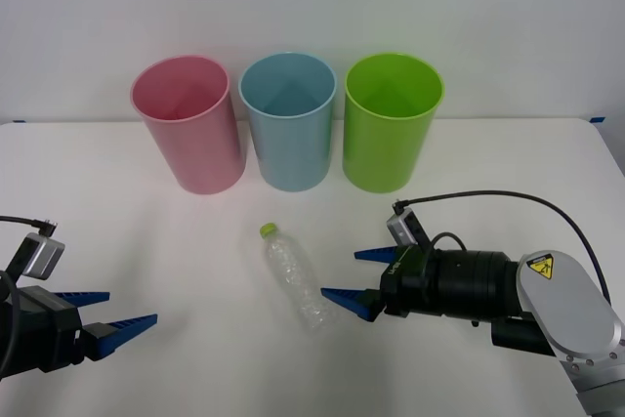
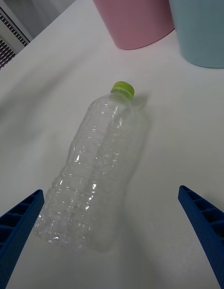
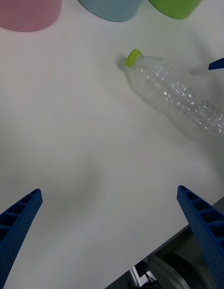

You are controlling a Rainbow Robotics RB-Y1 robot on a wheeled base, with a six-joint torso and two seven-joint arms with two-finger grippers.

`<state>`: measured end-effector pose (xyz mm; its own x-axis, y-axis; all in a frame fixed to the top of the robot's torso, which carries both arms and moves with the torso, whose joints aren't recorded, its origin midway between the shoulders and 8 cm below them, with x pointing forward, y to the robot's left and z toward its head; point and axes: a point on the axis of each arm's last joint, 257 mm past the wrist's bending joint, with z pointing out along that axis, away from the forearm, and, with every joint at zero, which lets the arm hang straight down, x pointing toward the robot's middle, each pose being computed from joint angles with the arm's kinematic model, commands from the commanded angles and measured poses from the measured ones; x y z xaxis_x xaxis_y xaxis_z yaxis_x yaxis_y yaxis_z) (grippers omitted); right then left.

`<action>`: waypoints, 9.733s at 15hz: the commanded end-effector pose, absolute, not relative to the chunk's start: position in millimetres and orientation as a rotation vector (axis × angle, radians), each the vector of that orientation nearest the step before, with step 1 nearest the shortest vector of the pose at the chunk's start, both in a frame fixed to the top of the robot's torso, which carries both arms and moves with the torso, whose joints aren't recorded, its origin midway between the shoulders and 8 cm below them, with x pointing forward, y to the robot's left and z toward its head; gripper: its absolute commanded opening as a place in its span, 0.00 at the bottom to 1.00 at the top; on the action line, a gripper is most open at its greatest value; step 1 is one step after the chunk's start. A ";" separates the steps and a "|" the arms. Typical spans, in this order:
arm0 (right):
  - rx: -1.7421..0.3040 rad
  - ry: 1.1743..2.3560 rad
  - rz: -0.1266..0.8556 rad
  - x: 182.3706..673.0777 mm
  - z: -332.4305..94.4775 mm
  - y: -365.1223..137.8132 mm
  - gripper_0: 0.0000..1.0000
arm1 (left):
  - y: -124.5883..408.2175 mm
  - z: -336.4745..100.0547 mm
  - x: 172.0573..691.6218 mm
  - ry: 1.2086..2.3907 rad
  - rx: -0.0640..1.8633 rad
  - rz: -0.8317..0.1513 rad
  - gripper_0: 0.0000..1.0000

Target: Put cans in the blue bin and PET bottles in the pink bin and trash in the green bin.

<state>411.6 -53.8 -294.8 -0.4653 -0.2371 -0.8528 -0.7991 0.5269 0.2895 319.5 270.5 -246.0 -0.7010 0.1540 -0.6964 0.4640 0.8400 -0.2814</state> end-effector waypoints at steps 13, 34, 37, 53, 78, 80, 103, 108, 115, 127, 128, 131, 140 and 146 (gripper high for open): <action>-0.843 1.974 0.899 411.6 -294.8 -53.8 1.00 | 281.5 -225.3 285.2 2.244 0.460 -0.597 1.00; -0.843 1.974 0.899 411.6 -294.8 -53.8 1.00 | 273.7 -234.9 258.8 2.145 0.489 -0.603 1.00; -0.843 1.974 0.899 411.6 -294.8 -53.8 1.00 | 269.4 -235.3 257.7 2.145 0.484 -0.624 1.00; -0.843 1.974 0.899 411.6 -294.8 -53.8 1.00 | 264.2 -232.7 258.4 2.139 0.466 -0.655 1.00; -0.865 1.878 0.864 407.9 -244.5 -49.0 1.00 | 264.2 -232.7 258.4 2.139 0.466 -0.655 1.00; -0.855 1.903 0.836 407.5 -240.5 -48.5 1.00 | 264.2 -232.7 258.4 2.139 0.466 -0.655 1.00; -1.207 1.975 0.317 399.4 -270.3 -18.4 1.00 | 264.2 -232.7 258.4 2.139 0.466 -0.655 1.00; -1.209 2.016 0.331 392.1 -273.8 -7.4 1.00 | 264.2 -232.7 258.4 2.139 0.466 -0.655 1.00; -1.134 2.105 0.344 385.3 -282.4 12.8 1.00 | 264.2 -232.7 258.4 2.139 0.466 -0.655 1.00; -1.083 2.165 0.366 398.7 -315.7 15.0 1.00 | 264.2 -232.7 258.4 2.139 0.466 -0.655 1.00; -1.079 2.158 0.369 399.7 -318.2 17.7 1.00 | 264.2 -232.7 258.4 2.139 0.466 -0.655 1.00; -1.063 2.162 0.380 401.7 -325.8 21.5 1.00 | 264.2 -232.7 258.4 2.139 0.466 -0.655 1.00; -1.052 2.143 0.392 403.5 -338.1 31.3 1.00 | 264.2 -232.7 258.4 2.139 0.466 -0.655 1.00; -1.056 2.142 0.393 402.6 -338.4 32.3 1.00 | 264.2 -232.7 258.4 2.139 0.466 -0.655 1.00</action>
<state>402.9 32.0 -338.2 -0.4183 -0.5682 -0.7086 -0.7826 0.6215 -0.0363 258.4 264.2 -232.7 -0.5859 0.0990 -0.8043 0.5326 0.7951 -0.2901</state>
